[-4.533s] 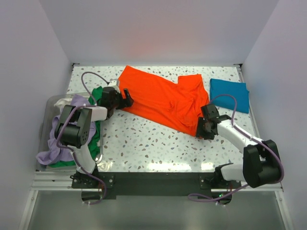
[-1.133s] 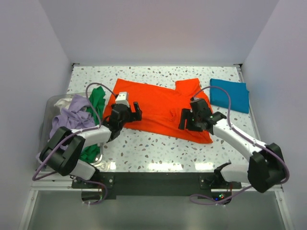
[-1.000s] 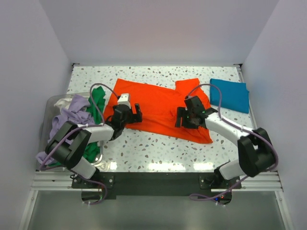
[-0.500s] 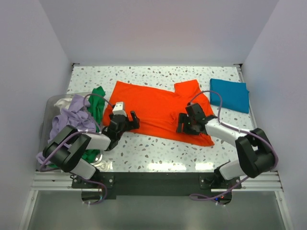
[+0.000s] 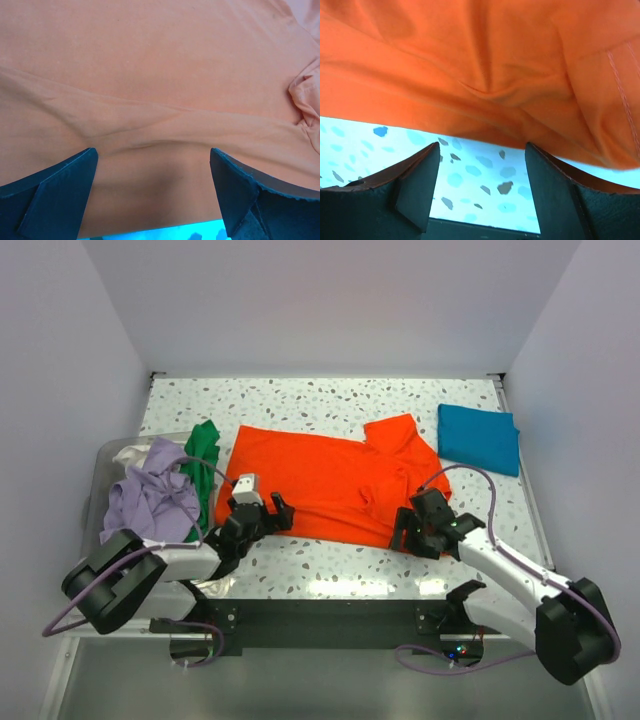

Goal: Fold and stack the t-shirts
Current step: Fold the tshirt

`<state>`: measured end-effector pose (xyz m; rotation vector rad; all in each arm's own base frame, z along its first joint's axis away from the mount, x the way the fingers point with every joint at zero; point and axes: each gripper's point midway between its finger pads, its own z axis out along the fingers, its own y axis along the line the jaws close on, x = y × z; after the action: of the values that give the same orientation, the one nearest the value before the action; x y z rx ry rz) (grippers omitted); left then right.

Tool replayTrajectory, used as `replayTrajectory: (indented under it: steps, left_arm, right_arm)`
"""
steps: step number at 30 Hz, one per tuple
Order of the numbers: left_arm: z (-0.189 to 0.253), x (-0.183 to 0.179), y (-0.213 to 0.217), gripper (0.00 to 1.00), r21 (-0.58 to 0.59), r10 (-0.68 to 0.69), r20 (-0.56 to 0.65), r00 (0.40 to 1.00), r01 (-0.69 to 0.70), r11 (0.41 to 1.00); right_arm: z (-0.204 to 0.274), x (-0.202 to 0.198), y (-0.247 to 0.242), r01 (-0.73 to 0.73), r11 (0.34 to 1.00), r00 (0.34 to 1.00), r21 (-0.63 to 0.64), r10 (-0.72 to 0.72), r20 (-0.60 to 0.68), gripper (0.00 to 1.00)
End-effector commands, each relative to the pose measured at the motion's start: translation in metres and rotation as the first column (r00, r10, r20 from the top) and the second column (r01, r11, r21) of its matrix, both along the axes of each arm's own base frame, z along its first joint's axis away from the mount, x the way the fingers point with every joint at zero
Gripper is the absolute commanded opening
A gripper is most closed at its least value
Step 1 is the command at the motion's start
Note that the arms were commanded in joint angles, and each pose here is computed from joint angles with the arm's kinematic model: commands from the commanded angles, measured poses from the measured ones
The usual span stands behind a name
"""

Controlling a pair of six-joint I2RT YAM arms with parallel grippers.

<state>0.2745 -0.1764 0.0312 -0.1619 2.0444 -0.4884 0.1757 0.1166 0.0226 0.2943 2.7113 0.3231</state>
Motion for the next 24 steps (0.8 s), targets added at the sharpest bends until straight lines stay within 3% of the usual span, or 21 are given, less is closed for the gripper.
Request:
replayTrajectory:
  steps: [1,7,12,15,17,19,24]
  left_arm:
    - [-0.036,-0.036,0.022,1.0,0.06,0.039,-0.137,0.99,-0.031,0.998]
    - [-0.008,-0.032,0.015,1.0,0.051,0.011,-0.072,0.997,-0.007,0.999]
    - [0.052,0.009,0.003,1.0,0.081,0.025,0.083,0.996,-0.032,0.996]
    - [0.082,0.039,-0.002,1.0,0.109,0.017,0.147,0.989,-0.034,0.993]
    - [0.097,0.062,-0.003,1.0,0.133,0.005,0.161,0.987,-0.026,0.991]
    - [0.101,0.076,0.0,1.0,0.171,-0.003,0.161,0.987,-0.026,0.985]
    - [0.119,0.119,0.017,1.0,0.227,0.055,0.182,0.982,-0.097,0.969]
  right_arm:
    - [0.0,-0.018,-0.009,0.035,0.999,0.998,-0.011,-0.036,-0.051,0.72]
    - [0.058,0.017,-0.004,0.01,1.0,0.993,-0.006,-0.009,0.115,0.73]
    - [0.136,0.079,0.016,-0.044,0.999,0.946,-0.007,0.044,0.322,0.75]
    - [0.161,0.124,0.021,-0.03,0.996,0.926,-0.089,0.061,0.374,0.77]
    - [0.155,0.153,0.021,-0.014,0.988,0.934,-0.152,0.067,0.35,0.75]
    - [0.177,0.188,0.024,-0.005,0.991,0.912,-0.133,0.059,0.407,0.71]
    - [0.165,0.275,0.009,0.046,0.99,0.911,-0.135,0.014,0.413,0.64]
